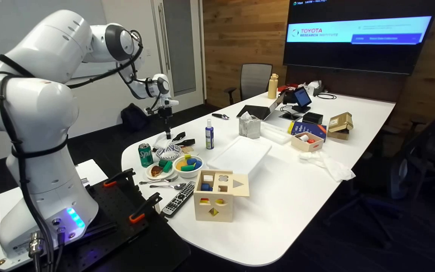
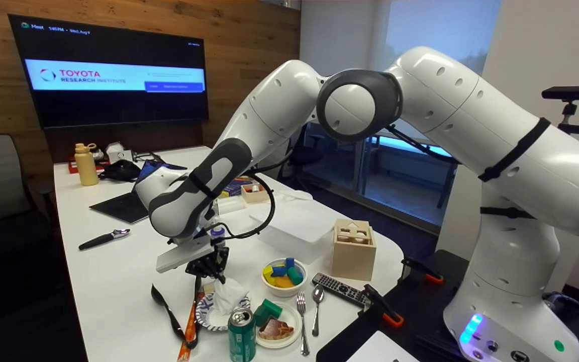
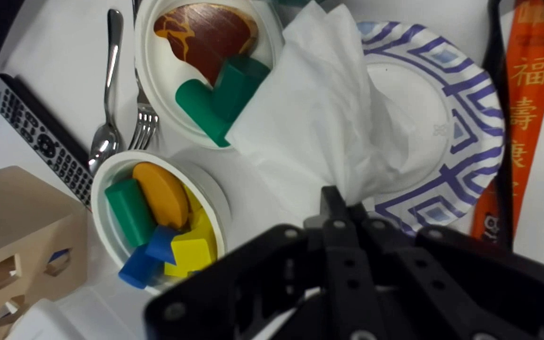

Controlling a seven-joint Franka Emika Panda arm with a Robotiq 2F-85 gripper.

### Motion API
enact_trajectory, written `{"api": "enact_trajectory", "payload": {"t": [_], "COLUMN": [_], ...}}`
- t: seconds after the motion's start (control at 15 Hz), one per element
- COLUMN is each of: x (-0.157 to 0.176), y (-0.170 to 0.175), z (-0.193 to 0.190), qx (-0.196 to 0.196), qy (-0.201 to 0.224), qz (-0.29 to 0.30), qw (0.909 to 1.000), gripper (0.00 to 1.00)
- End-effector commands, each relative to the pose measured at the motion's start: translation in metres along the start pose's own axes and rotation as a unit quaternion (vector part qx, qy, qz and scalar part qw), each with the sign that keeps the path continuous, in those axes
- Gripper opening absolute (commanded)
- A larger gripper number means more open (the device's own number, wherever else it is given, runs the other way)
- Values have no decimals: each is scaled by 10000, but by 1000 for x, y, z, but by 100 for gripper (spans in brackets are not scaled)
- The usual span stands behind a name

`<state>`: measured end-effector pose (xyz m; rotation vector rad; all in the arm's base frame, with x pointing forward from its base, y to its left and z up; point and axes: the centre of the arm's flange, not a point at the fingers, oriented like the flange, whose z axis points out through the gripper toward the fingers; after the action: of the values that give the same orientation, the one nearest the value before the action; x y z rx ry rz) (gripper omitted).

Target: Wipe the striped bowl with the paper towel

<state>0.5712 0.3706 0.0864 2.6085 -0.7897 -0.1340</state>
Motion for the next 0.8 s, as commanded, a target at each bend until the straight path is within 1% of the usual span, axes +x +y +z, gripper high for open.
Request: {"api": "enact_trajectory", "payload": {"t": [0.0, 0.33, 0.6, 0.73], "x": [12, 20, 21, 23], "y": [-4, -19, -29, -33], "z": [19, 49, 58, 60], "qx": [-174, -191, -159, -58], "qy": [-2, -96, -123, -143], "qz": [129, 55, -37, -130], "qw": [9998, 9998, 9998, 9998], "gripper": [0, 0, 0, 0]}}
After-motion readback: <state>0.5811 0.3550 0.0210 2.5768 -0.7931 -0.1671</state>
